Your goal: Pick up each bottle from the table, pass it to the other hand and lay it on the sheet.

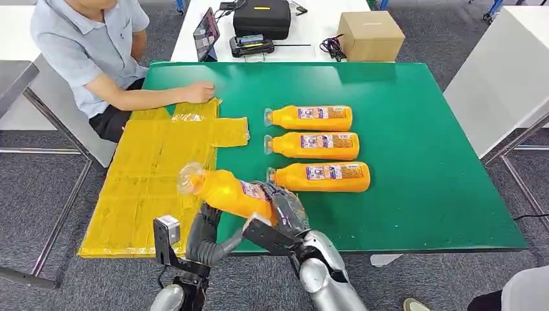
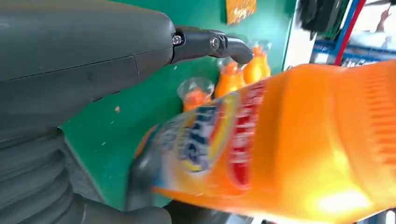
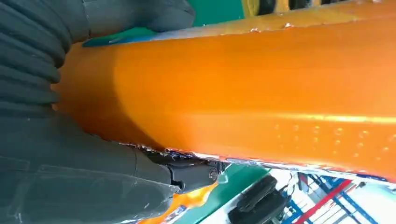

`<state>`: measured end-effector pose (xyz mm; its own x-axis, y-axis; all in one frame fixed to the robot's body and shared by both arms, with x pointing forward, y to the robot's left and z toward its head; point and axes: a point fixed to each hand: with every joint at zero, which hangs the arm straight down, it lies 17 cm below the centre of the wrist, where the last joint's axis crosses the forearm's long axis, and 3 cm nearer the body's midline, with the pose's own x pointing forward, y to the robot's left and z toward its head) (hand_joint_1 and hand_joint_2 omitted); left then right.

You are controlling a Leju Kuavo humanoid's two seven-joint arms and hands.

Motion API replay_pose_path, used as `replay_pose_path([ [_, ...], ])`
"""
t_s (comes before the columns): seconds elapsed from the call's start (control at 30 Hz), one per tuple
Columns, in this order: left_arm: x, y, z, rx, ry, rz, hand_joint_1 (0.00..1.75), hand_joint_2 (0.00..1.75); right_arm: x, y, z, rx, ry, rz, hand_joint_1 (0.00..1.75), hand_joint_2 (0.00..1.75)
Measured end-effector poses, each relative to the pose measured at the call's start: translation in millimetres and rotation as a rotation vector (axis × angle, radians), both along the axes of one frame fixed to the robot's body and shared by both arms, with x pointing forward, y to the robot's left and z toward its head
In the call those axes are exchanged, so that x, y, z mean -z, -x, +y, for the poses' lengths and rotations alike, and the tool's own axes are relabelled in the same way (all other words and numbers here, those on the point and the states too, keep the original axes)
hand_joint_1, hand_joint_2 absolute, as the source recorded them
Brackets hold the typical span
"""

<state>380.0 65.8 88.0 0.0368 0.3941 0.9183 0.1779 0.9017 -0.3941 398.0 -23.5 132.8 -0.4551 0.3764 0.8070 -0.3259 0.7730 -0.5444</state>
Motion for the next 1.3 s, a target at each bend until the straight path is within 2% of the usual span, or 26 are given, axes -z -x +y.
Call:
replay_pose_path([
  [0.1, -8, -17, 11, -0.069, 0.001, -0.009, 0.0, 1.75, 17, 7, 32, -0.039, 0.046, 0.011, 1.75, 1.75],
  [0.3, -18, -25, 12, -0.102, 0.067, -0.008, 0.0, 1.75, 22, 11, 48, -0.048, 0.072, -0.013, 1.75, 1.75],
  [0.5, -21, -24, 3, -0.055, 0.157, 0.015, 0.0, 1.75, 26, 14, 55, -0.055, 0.074, -0.006, 1.75, 1.75],
  [0.83, -25, -24, -4, -0.033, 0.176, 0.012, 0.0, 1.75, 34, 14, 60, -0.067, 0.07, 0.017, 1.75, 1.75],
  [0.87, -25, -24, -4, -0.032, 0.176, 0.011, 1.31, 1.75, 35, 14, 60, -0.067, 0.072, 0.018, 1.75, 1.75],
  [0.9, -25, -23, -5, -0.03, 0.175, 0.011, 1.75, 1.75, 36, 14, 61, -0.069, 0.074, 0.019, 1.75, 1.75],
  [1.0, -26, -23, -7, -0.023, 0.171, 0.009, 1.75, 1.75, 38, 14, 61, -0.071, 0.077, 0.022, 1.75, 1.75],
  [1.03, -25, -24, -6, -0.027, 0.169, 0.009, 1.75, 1.75, 38, 15, 61, -0.074, 0.076, 0.022, 1.43, 1.75],
  [1.07, -24, -24, -4, -0.032, 0.168, 0.01, 1.75, 1.75, 38, 15, 62, -0.075, 0.071, 0.024, 0.12, 1.75],
  [1.1, -24, -25, -4, -0.038, 0.172, 0.01, 1.75, 1.75, 38, 14, 62, -0.076, 0.064, 0.028, 0.0, 1.75],
  [1.3, -27, -28, -1, -0.061, 0.149, -0.012, 1.75, 1.75, 37, 12, 62, -0.073, 0.035, 0.048, 0.0, 1.75],
])
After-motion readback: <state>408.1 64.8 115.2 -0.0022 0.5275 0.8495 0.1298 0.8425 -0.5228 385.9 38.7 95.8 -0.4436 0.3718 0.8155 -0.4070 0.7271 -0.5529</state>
